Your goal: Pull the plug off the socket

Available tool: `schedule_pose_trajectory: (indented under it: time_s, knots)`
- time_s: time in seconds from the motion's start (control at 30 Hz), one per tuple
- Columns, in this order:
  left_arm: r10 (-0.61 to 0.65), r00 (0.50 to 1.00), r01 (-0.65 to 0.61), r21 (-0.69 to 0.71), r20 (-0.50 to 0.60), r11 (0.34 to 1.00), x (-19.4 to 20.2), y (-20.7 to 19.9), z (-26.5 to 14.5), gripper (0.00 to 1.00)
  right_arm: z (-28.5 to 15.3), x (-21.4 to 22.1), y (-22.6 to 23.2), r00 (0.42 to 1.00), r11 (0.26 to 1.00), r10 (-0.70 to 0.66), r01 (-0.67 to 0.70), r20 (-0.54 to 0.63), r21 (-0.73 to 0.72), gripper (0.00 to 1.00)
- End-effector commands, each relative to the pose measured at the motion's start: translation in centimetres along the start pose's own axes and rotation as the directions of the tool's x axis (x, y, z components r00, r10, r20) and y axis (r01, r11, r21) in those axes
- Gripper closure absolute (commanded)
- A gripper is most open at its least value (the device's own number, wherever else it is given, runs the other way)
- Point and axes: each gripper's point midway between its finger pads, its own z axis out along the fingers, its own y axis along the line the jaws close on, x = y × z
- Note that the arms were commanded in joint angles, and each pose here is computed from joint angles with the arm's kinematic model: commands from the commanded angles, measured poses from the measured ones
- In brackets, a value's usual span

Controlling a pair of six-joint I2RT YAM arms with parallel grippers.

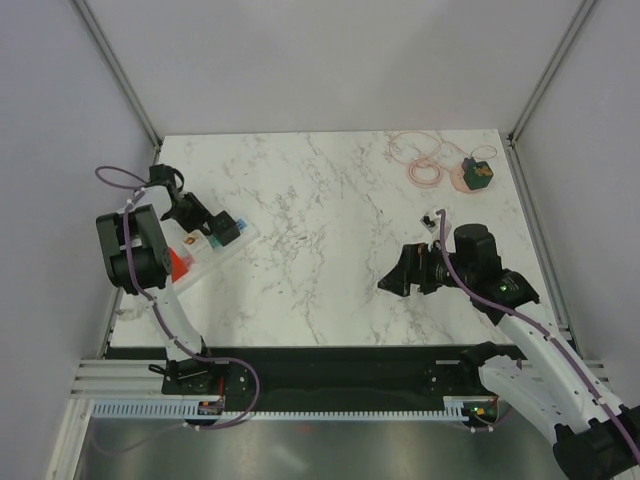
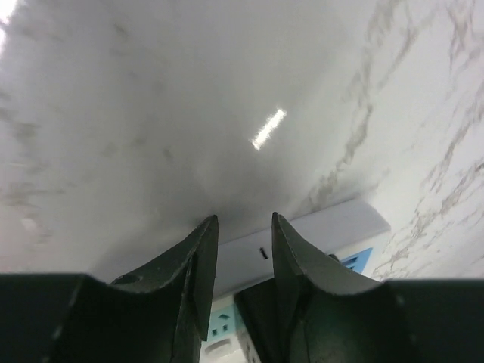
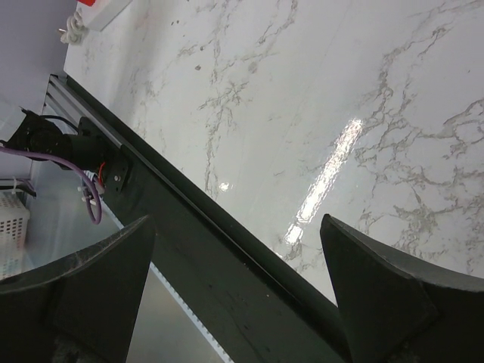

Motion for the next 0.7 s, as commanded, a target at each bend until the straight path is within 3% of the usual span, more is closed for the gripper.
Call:
schedule_pose_trajectory:
  time_s: [0.0,0.2,0.33,0.47,0.67]
  knots:
    - [0.121,0.988,-0.115,0.067,-0.100,0.991,5.6,-2.9,0.3,0.58,0.5,-0.7,0.0,1.000,1.000,0.004,-0.004,0.027,-0.005,0.02]
    - [0.209,0.970,-0.195,0.119,-0.123,0.974,9.9,-5.0,-0.1,0.57,1.3,-0.1,-0.5,0.999,0.999,0.039,-0.039,0.006,-0.004,0.02]
    - [0.271,0.959,-0.257,0.148,-0.085,0.955,10.4,-6.4,-1.8,0.55,1.8,0.4,-1.1,0.998,0.998,0.057,-0.056,-0.011,0.006,0.02]
    - [0.303,0.952,-0.307,0.100,0.051,0.946,8.2,-7.0,-5.4,0.48,2.3,0.7,-1.5,0.998,0.998,0.062,-0.062,-0.031,0.015,0.02]
    - [0.296,0.928,-0.326,0.108,0.227,0.939,6.1,-9.1,-10.8,0.28,3.4,0.7,-2.4,0.996,0.996,0.080,-0.078,-0.050,0.035,0.02]
